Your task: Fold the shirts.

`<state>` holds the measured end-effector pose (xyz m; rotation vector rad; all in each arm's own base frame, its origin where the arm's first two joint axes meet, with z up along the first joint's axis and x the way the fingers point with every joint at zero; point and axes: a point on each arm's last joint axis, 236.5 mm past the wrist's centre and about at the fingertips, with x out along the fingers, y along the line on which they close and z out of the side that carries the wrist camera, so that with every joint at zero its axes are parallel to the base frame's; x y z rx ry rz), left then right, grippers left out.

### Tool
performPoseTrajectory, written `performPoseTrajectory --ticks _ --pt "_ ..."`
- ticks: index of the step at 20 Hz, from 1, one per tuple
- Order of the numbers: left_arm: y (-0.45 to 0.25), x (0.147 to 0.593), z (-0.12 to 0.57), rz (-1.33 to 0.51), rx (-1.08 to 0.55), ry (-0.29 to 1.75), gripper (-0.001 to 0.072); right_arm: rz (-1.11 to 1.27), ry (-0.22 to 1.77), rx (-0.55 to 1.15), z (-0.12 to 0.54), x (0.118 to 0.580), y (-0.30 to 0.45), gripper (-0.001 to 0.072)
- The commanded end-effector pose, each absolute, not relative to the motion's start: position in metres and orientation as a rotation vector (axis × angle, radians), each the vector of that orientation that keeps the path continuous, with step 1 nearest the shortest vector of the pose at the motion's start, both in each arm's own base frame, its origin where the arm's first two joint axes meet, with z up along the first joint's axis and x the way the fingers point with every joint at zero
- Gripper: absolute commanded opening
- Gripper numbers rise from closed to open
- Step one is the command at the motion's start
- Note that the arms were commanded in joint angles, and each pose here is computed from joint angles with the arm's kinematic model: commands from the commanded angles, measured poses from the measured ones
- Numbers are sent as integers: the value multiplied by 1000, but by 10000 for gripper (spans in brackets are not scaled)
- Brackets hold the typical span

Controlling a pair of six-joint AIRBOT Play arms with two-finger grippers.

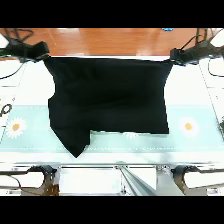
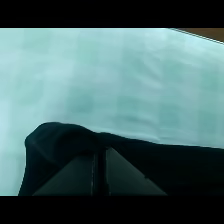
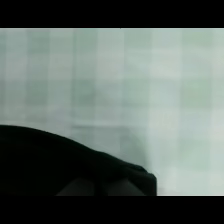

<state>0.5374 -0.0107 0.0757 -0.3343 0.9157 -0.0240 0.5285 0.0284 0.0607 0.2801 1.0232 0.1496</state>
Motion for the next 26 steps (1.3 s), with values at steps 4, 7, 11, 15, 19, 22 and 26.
performPoseTrajectory --ticks 4,7,11,15,19,22,26 --pt "-13 573 9 -29 -388 1007 16 211 1132 420 1 562 30 23" --pt "-9 550 1 -56 -369 1108 16 248 1236 407 -5 537 34 23" --pt "-9 501 -18 -160 -275 1319 16 296 1458 364 -23 484 32 23" --pt "-9 476 -38 -179 -287 1451 16 294 1558 388 -51 459 35 23" --pt "-12 461 -56 -202 -285 1533 16 283 1597 376 -73 447 32 23" --pt "-12 450 -68 -209 -288 1575 16 264 1605 365 -82 444 28 23" --pt "-14 435 -80 -210 -303 1630 17 277 1598 364 -82 445 30 24"
